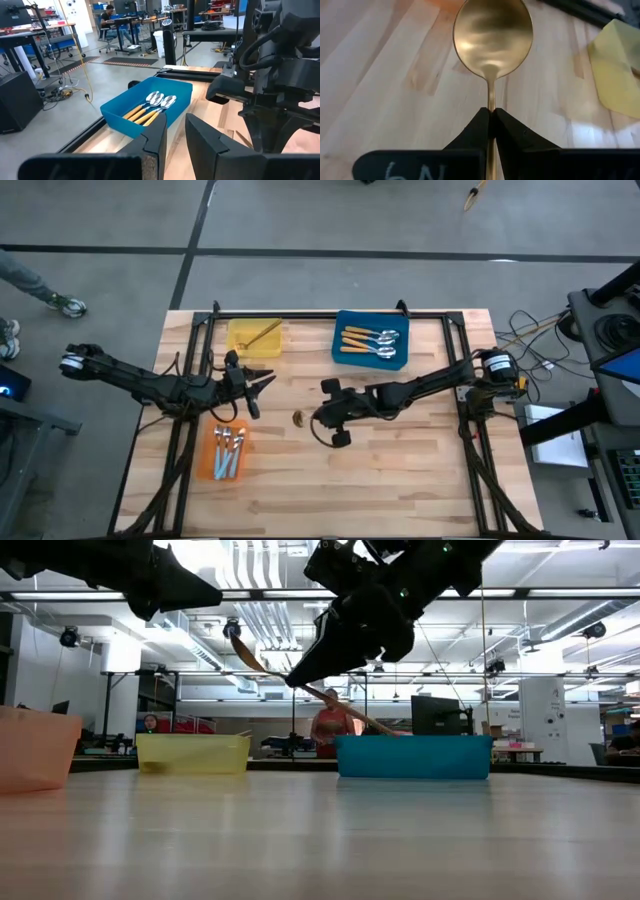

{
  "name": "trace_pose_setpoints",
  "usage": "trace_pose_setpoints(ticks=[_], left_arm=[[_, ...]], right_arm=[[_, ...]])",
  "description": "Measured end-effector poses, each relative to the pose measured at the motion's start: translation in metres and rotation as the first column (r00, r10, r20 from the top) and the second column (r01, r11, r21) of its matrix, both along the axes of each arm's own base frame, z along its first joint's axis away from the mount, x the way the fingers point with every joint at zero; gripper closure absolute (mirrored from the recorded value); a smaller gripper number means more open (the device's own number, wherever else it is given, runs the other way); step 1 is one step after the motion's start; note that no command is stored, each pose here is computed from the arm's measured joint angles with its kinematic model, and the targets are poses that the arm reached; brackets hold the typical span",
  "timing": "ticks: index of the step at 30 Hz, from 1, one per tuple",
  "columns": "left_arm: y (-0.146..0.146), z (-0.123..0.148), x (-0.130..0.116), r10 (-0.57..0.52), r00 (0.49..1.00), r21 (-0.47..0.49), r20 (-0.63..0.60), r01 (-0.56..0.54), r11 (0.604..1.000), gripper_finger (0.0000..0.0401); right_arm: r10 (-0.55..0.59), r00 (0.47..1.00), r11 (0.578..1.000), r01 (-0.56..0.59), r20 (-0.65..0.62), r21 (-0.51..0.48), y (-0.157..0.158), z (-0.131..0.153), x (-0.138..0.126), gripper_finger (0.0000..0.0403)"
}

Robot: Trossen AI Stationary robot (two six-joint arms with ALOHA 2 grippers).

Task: Sort silverware by color (type)
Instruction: Put the gold spoon into the yellow bin

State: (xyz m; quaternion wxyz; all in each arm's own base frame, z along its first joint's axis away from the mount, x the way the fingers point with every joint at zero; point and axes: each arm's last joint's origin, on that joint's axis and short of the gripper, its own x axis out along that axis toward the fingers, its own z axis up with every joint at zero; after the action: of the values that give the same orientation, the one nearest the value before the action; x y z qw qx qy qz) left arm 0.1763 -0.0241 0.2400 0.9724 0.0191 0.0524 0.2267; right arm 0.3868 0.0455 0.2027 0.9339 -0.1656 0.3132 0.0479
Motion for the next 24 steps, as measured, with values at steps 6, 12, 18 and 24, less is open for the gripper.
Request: trace_pose_setpoints(ticks=[6, 12, 18, 24], left_arm=[[-0.0001, 0.0, 0.0, -0.001, 1.0, -0.001, 0.0, 0.001, 1.0, 0.0349], [-0.0001, 0.0, 0.0, -0.001, 1.0, -0.001, 0.0, 0.001, 1.0, 0.0349], [-0.0001, 0.0, 0.0, 0.0, 1.0, -0.006, 0.003, 0.0, 1.0, 0.0349], [-0.0001, 0.0, 0.0, 0.001, 1.0, -0.016, 0.008, -0.001, 1.0, 0.0349]], right_arm=[[-0.025, 0.992, 1.0, 0.023, 0.12, 0.016, -0.0007, -0.0054, -0.0006, 0.039], [-0.036, 0.98, 0.999, 0.033, 0.194, 0.02, -0.001, -0.0081, -0.0021, 0.039], [-0.049, 0.98, 0.999, 0.046, 0.191, 0.018, -0.0014, -0.0096, -0.0029, 0.039], [-0.053, 0.981, 0.998, 0.05, 0.186, 0.025, -0.0015, -0.011, -0.0037, 0.039]])
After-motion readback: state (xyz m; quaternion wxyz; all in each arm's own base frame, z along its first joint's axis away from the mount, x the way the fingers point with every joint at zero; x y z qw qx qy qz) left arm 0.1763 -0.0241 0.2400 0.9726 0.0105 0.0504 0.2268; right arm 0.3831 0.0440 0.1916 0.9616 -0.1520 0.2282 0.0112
